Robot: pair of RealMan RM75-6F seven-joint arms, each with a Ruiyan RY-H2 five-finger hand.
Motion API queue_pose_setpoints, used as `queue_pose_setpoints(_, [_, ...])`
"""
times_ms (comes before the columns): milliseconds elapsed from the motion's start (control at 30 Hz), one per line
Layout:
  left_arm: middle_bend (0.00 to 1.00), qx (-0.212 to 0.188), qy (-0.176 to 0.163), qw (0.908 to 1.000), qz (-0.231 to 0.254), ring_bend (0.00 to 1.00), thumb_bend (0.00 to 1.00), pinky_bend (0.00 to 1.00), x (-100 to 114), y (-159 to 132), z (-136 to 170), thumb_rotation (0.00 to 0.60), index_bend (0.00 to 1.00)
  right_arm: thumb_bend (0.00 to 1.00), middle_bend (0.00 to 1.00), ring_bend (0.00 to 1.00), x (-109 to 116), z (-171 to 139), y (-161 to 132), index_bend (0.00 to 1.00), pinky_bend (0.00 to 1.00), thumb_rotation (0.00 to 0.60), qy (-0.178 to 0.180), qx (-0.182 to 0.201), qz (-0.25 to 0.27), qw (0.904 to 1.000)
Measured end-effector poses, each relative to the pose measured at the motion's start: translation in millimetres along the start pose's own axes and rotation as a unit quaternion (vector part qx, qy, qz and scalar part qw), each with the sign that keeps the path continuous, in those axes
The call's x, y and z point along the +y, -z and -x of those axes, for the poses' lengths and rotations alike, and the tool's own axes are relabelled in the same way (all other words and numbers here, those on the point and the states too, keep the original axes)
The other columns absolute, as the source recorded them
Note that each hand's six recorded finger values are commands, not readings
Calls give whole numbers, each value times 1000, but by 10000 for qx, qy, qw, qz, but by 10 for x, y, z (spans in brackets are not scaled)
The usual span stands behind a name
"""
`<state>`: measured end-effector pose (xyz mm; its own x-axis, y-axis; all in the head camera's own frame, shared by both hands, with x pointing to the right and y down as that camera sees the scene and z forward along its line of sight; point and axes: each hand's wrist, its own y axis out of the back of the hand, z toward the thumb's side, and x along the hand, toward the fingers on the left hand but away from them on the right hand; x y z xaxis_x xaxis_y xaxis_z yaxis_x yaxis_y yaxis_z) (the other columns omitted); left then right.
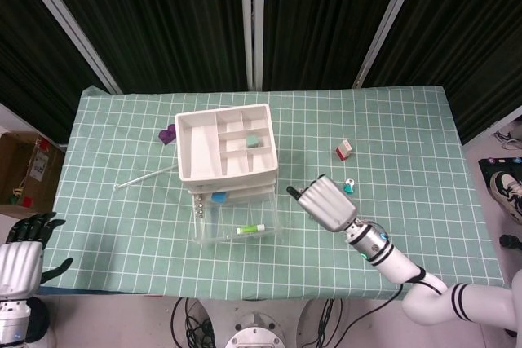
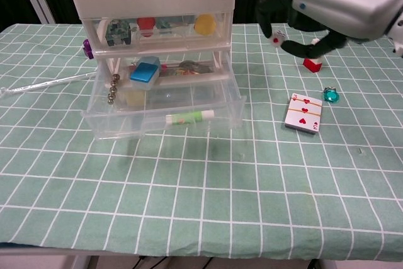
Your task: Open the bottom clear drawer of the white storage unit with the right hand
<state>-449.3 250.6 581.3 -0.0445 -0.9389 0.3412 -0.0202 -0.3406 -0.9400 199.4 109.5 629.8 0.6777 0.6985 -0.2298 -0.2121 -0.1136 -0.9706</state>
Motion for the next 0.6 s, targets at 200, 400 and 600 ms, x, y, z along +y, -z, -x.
queue_pose_setpoints(200, [192,-12,-27,10000,-39,165,45,189,46,-50,24,600,291,334,963,1000,-485,-122,-22,602,1000,600,-601,77,223,9979])
queue_pose_setpoints(400, [192,41,-21,9999,-90,165,46,189,75,-39,65,600,291,334,963,1000,-818,-115,-330,468,1000,600,-935,407,497,9935])
queue_pose_setpoints(600, [192,44,-24,9999,-89,165,46,189,77,-42,65,600,290,243,958,1000,-917,-169,-376,89,1000,600,-1145,458,522,9910])
